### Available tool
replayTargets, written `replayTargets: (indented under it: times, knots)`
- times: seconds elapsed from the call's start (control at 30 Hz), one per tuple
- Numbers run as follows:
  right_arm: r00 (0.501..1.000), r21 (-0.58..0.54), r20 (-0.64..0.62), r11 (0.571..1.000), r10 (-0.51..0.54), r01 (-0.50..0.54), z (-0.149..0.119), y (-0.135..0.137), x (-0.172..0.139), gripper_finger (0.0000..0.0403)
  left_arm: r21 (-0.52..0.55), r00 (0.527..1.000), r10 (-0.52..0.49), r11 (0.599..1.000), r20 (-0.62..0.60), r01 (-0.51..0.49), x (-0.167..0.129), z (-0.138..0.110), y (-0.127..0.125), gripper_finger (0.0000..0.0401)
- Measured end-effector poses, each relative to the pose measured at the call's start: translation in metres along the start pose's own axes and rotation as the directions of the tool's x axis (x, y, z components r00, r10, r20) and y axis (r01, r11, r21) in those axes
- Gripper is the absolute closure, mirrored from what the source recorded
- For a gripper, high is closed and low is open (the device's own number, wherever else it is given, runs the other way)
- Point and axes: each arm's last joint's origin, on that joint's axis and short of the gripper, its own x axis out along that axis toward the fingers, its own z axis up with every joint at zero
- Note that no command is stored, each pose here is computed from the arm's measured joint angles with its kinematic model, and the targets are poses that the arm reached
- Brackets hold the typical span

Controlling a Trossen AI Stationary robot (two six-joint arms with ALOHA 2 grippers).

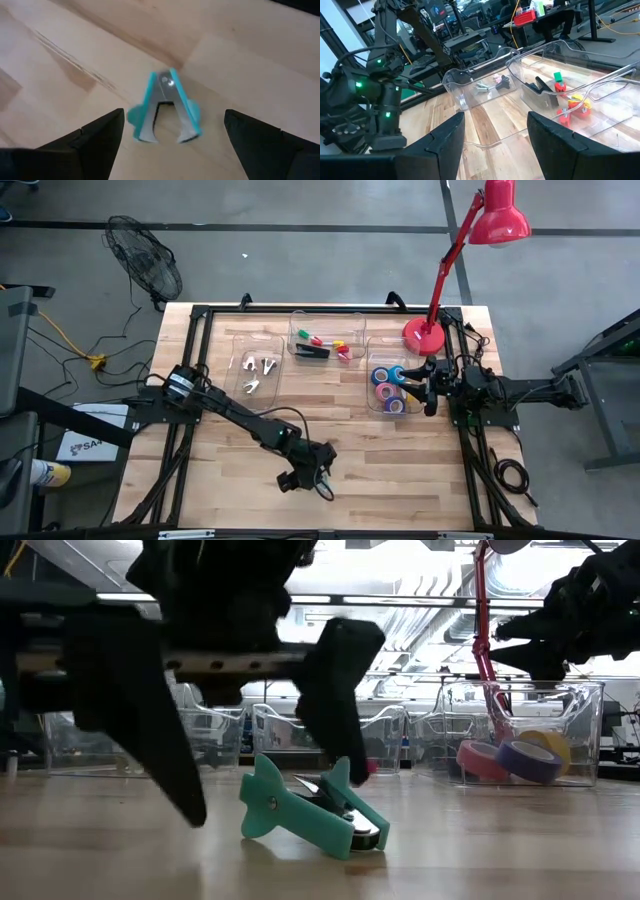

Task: Pick and place Stapler, Stapler remover, tape
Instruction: Put the light blue staple remover into the bottom left transparent bin

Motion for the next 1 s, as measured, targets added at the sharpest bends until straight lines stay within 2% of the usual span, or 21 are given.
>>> replayTargets:
  times: [0.1,0.33,0.43,0.77,1.0]
  knots:
    - [1.000,0.000,0.000,1.000,0.000,0.000,0.000,0.000,0.000,0.0196,-0.011,0.999,0.006,1.000,0.037,-0.006,0.004,0.002,0.002,0.0061]
    - [1.000,0.000,-0.001,1.000,0.000,0.000,0.000,0.000,0.000,0.0196,-0.065,0.999,-0.008,0.998,0.033,0.011,0.010,-0.002,0.000,0.0063]
    - [1.000,0.000,-0.001,1.000,0.000,0.000,0.000,0.000,0.000,0.0196,-0.075,0.999,-0.005,0.997,0.033,0.007,0.010,-0.004,0.003,0.0077]
    - [1.000,0.000,-0.001,1.000,0.000,0.000,0.000,0.000,0.000,0.0196,-0.141,1.000,0.006,0.990,0.011,-0.005,0.008,-0.008,0.007,0.0191]
    - [1.000,0.000,-0.001,1.000,0.000,0.000,0.000,0.000,0.000,0.0196,-0.145,1.000,0.005,0.989,0.013,-0.003,0.008,-0.008,0.007,0.0267]
